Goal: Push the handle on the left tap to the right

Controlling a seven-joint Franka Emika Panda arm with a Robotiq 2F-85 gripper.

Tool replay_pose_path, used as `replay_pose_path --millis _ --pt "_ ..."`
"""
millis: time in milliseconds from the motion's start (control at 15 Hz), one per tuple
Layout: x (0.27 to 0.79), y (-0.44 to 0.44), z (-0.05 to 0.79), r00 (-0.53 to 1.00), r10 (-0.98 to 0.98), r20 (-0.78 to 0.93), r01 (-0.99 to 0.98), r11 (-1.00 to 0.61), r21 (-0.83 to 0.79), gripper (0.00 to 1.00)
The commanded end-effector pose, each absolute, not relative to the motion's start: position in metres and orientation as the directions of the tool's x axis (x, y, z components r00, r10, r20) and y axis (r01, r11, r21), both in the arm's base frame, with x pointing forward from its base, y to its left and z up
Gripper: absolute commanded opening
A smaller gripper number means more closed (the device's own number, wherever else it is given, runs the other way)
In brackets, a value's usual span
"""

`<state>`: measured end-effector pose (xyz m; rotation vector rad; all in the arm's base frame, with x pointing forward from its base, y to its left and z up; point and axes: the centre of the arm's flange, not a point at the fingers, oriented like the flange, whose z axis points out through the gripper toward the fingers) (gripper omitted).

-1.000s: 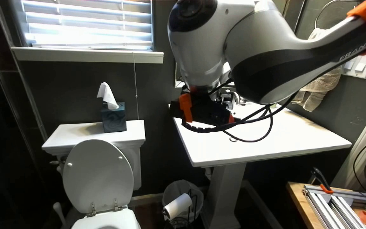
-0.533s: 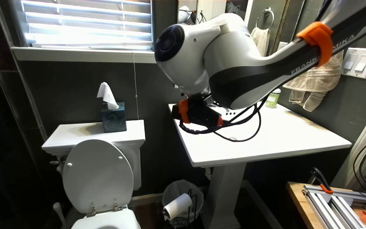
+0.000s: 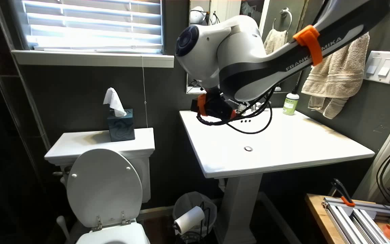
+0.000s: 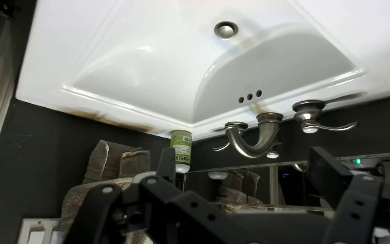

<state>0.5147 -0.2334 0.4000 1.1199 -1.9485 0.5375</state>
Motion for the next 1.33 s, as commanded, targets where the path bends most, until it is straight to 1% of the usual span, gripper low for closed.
replay_pose_path --millis 0,533,600,667,867,1200,1267 --pt "0.522 -0.244 0.381 -0.28 -0.487 0.827 -0.839 0.542 0.036 1.0" --pt "0.52 -0.261 0.333 -0.218 -0.46 0.861 -0.824 0.56 0.09 1.0" --pt "0.519 -0.266 0.331 -0.21 -0.453 0.866 -0.819 0.565 0.097 1.0" --pt "0.515 -0.254 0.334 -0.211 -0.493 0.844 -0.826 0.552 0.116 1.0" --pt "0.513 -0.262 0.328 -0.206 -0.485 0.85 -0.818 0.563 0.123 1.0" --pt "0.514 -0.263 0.33 -0.209 -0.483 0.85 -0.818 0.562 0.118 1.0" --pt "0.522 -0.27 0.327 -0.228 -0.487 0.843 -0.808 0.578 0.115 1.0"
